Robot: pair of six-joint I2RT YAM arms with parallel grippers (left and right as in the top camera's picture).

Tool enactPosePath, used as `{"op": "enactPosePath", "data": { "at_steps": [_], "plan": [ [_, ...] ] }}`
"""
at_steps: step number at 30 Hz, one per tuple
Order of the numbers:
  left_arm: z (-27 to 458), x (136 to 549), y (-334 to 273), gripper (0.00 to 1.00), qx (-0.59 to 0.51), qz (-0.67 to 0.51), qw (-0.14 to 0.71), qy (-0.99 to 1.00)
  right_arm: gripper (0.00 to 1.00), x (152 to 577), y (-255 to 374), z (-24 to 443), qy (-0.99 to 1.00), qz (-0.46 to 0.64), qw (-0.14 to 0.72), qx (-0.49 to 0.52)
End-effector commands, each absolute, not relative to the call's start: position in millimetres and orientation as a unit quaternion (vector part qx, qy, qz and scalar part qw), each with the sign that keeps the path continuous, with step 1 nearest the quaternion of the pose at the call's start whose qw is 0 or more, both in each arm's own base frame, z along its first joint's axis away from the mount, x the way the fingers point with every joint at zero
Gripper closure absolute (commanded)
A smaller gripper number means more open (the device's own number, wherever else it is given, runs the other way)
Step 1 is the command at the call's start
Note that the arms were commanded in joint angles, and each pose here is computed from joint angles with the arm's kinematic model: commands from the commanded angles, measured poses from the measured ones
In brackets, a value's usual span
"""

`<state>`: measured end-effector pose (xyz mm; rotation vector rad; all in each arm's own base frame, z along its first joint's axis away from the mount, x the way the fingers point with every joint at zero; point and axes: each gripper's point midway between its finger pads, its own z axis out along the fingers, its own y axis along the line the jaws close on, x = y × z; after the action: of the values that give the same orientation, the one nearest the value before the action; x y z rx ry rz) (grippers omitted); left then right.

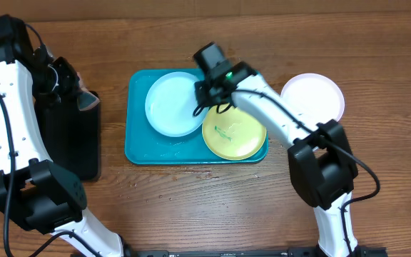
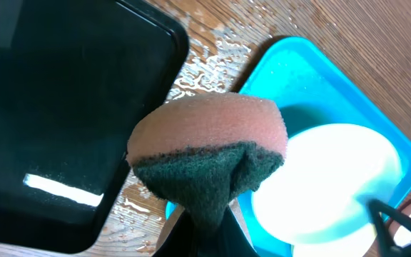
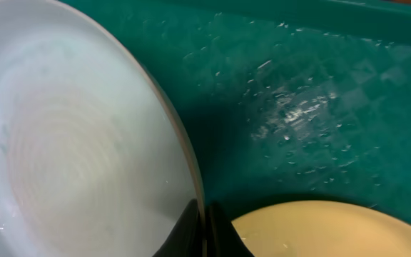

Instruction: Clean dirty plates on tray and stack at the side

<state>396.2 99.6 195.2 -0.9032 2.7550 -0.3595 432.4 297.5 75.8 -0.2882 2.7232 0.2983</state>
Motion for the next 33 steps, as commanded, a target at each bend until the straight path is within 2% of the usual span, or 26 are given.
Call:
{"op": "enactPosePath", "data": {
  "at_steps": [1, 5, 9, 18, 25, 33],
  "plan": [
    [188, 402, 79, 0.96, -0.272, -0.127, 0.100, 0.949, 0.96, 431, 302, 64, 0.970, 0.091, 0.215, -0.067],
    [172, 405, 65, 0.96, -0.241, -0.128, 0.080, 0.959, 0.96, 425, 303, 46, 0.973, 0.102, 0.205, -0.033],
    [150, 405, 45, 0.96, -0.217, -0.134, 0.048, 0.966, 0.96, 418, 307, 33, 0.972, 0.120, 0.197, -0.050],
    [128, 416, -25, 0.96, -0.083, -0.206, 0.031, 0.974, 0.96, 414, 310, 24, 0.971, 0.132, 0.191, -0.053],
    [106, 423, -56, 0.96, -0.047, -0.205, 0.016, 0.978, 0.96, 411, 319, 25, 0.968, 0.158, 0.184, -0.059],
    [51, 422, -59, 0.96, -0.045, -0.180, -0.038, 0.982, 0.96, 407, 315, 2, 0.974, 0.144, 0.164, -0.057]
  ]
}}
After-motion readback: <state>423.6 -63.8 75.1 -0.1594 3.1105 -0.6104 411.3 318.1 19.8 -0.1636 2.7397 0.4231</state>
